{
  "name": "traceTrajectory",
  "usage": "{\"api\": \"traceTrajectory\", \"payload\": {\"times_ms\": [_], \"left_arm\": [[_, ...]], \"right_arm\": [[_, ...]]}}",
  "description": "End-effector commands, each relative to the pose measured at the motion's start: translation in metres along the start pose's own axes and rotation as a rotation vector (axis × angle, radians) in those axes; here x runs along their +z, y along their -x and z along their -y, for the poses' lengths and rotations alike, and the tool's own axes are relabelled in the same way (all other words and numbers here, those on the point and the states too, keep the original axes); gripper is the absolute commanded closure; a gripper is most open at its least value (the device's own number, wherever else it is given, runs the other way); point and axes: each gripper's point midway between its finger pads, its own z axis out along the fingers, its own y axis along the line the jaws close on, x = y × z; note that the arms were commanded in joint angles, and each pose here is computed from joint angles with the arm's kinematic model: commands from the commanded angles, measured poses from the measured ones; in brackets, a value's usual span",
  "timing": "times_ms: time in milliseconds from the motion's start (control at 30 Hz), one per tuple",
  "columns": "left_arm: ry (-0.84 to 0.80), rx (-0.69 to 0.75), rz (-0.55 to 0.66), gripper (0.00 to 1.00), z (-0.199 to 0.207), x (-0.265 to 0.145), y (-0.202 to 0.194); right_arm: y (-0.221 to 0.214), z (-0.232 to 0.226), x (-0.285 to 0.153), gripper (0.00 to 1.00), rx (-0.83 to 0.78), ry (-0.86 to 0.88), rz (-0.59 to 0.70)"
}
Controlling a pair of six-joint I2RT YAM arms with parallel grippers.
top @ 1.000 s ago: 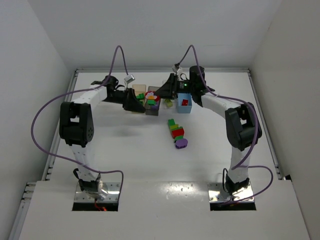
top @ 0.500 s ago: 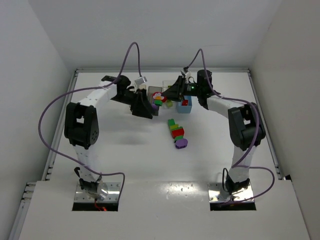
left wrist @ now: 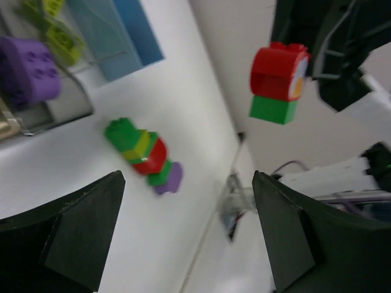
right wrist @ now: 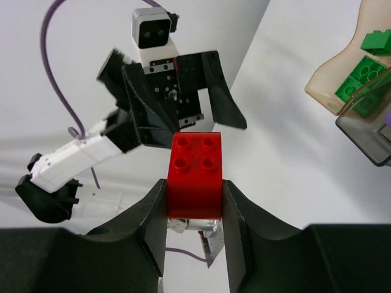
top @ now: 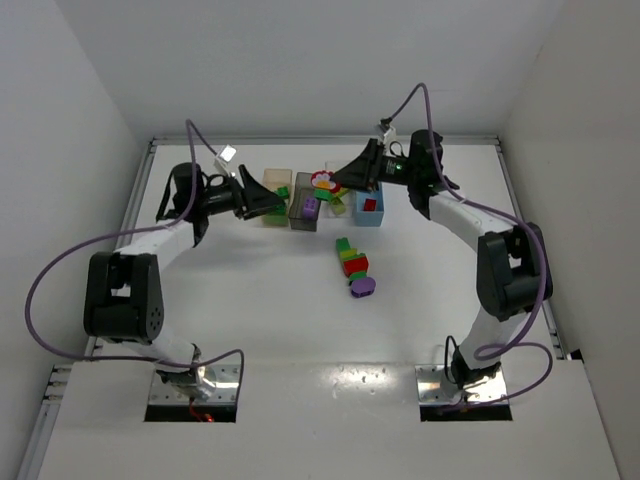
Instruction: Sort the legos into containers by color
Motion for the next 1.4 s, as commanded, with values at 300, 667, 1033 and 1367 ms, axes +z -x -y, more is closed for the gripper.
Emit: {"api": "traceTrajectory", "payload": {"times_ms": [300,667,1033,1367], "left_arm": [[-0.492,0.031,0.194,0.15,0.146,0.018,0.033],[-0.434,0.001,0.167,0.28,0.124,0.024,0.026],[-0.374,-0.041,0.175,0.26,0.092,0.026,0.032],[-0.397,-0.003,0.15,0.26,0.099,0.03,0.035]], "right_arm": [[0.007,-0.008,-0.002,1.0,-0.027,-0.008,0.052],[0.04,-0.019,0.014,1.0,-0.042,0.032,0.087],[0.027,-0.057,0.015,1.0,-0.12,0.129,0.043],[0.019,-0.069,0.024,1.0,-0.144,0.159,0.023]]}}
